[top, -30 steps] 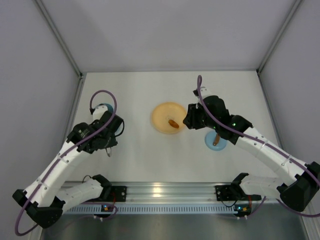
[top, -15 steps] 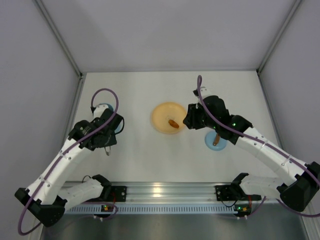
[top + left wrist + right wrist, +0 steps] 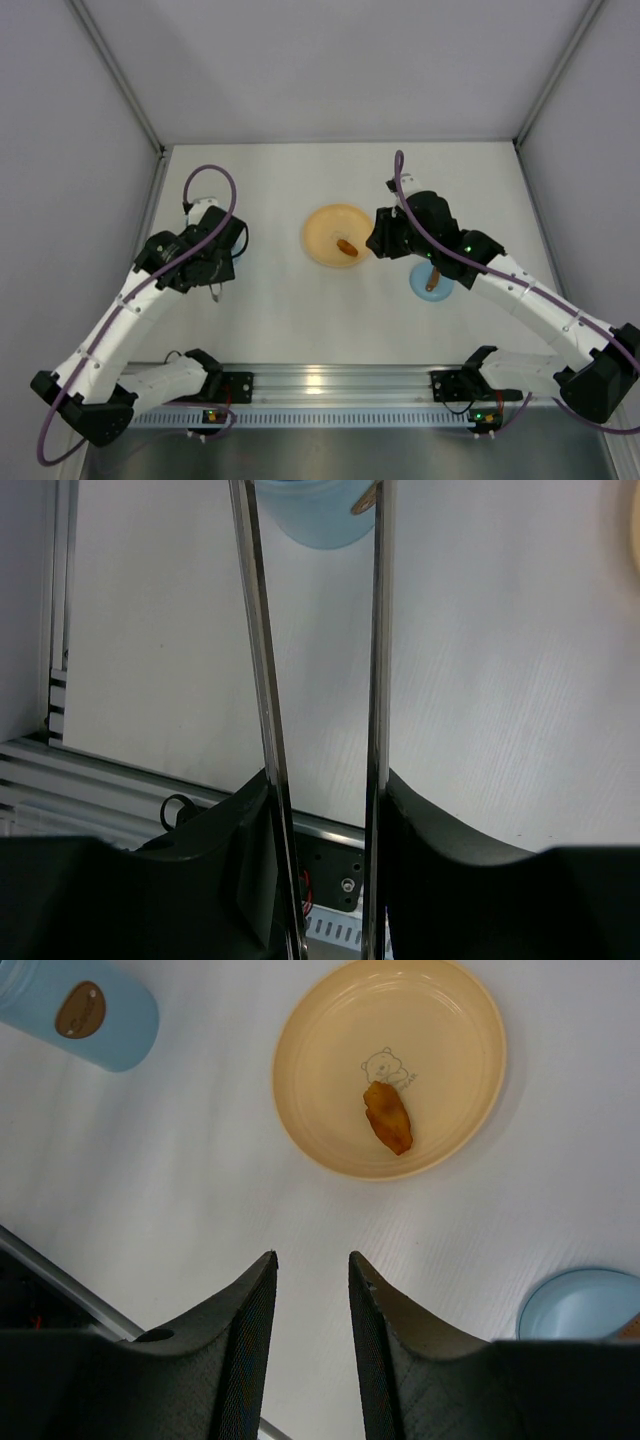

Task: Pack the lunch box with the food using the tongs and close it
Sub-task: Place the fake food in the packing box, then pick up the fake food from the plate.

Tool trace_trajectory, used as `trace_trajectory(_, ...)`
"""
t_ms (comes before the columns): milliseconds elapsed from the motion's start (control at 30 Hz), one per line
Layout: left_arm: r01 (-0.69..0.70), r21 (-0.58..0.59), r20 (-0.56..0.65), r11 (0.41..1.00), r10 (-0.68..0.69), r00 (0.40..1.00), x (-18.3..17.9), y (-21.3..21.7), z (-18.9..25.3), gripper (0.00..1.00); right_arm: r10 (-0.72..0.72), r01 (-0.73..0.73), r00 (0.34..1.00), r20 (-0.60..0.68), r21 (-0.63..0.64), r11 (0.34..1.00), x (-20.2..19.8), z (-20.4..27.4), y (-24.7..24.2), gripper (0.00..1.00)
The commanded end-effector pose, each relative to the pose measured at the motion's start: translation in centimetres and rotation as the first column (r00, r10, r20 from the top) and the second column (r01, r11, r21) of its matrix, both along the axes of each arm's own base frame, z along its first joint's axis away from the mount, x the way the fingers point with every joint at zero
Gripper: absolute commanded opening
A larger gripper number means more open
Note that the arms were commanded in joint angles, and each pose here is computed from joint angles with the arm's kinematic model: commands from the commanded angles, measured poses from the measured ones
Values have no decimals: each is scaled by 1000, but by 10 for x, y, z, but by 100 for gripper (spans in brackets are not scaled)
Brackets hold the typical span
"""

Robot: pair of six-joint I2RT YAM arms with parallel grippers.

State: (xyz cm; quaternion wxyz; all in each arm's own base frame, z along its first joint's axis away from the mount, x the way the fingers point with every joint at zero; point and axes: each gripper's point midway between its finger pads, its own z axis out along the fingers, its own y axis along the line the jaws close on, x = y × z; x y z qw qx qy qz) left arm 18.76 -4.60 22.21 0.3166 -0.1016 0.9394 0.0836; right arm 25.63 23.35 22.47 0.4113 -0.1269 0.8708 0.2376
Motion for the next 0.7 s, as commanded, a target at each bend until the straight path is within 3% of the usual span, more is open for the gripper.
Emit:
trace_trajectory(0, 39, -16, 57, 999, -38, 998, 11, -5, 33, 44, 1, -3, 999, 51, 31, 1000, 7, 19, 4, 34)
trace_trajectory(300, 246, -89, 97, 965, -237, 967, 56, -70, 72, 40, -43, 42, 996, 74, 15, 999, 10, 30, -6, 35)
trace_trajectory(467, 387, -85, 75, 918, -381, 922, 58, -129, 58, 41, -68, 69, 994, 87, 1, 998, 10, 33, -14, 35)
trace_trajectory(667, 480, -185, 34, 858, -482, 875, 45, -189, 17, 42, -90, 91, 992, 92, -13, 996, 6, 33, -22, 35)
